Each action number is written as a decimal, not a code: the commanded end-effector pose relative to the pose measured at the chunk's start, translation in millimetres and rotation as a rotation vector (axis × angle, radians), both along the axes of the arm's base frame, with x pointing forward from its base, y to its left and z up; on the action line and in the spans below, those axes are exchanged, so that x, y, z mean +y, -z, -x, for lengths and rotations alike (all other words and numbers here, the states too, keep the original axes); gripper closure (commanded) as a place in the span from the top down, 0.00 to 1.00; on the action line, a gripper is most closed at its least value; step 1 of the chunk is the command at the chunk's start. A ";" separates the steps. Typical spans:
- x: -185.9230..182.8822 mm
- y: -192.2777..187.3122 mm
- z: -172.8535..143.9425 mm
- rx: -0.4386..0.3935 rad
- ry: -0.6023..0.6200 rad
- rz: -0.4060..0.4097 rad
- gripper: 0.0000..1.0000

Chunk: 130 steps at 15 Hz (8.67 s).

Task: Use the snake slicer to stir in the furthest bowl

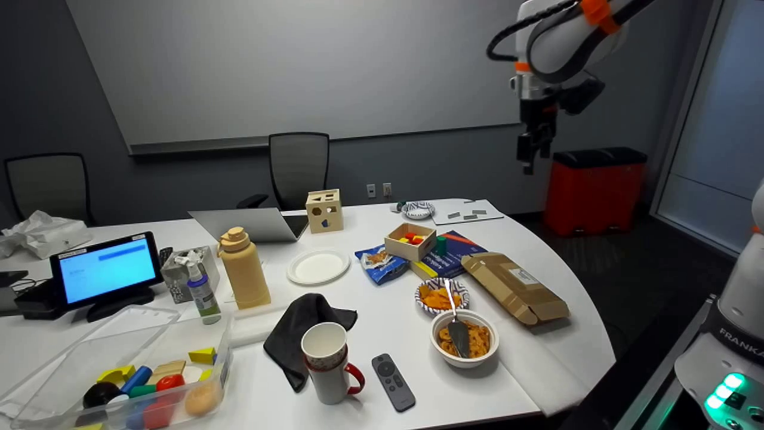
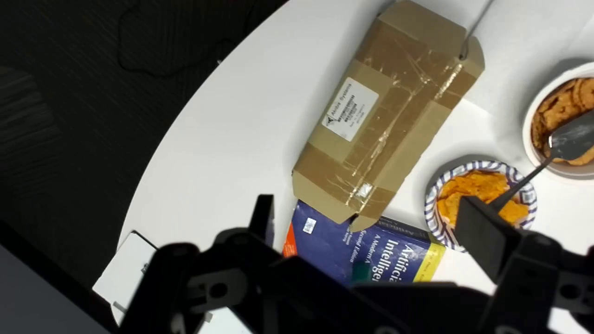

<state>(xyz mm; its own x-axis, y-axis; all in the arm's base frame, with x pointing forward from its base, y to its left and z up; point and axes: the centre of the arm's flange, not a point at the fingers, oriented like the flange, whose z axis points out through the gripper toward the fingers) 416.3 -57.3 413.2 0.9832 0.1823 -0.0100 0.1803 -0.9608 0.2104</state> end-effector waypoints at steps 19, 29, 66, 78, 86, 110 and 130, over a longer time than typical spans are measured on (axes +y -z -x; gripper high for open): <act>193.1 232.5 -72.4 -0.005 0.572 0.174 1.00; 234.7 286.6 -120.8 -0.080 0.592 0.213 1.00; 250.1 299.6 -108.1 -0.110 0.552 0.417 0.01; 220.1 179.4 -128.1 -0.683 0.579 0.480 0.01; 234.1 244.4 -114.1 -0.838 0.759 0.356 0.01; 228.4 283.6 -124.1 -0.841 0.924 0.484 0.01; 230.7 275.8 -111.6 -1.134 0.747 0.474 0.01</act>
<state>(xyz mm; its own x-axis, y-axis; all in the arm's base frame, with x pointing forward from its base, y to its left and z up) 549.3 175.1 137.6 0.3791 -0.2066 0.9020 -0.8037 -0.5566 0.2104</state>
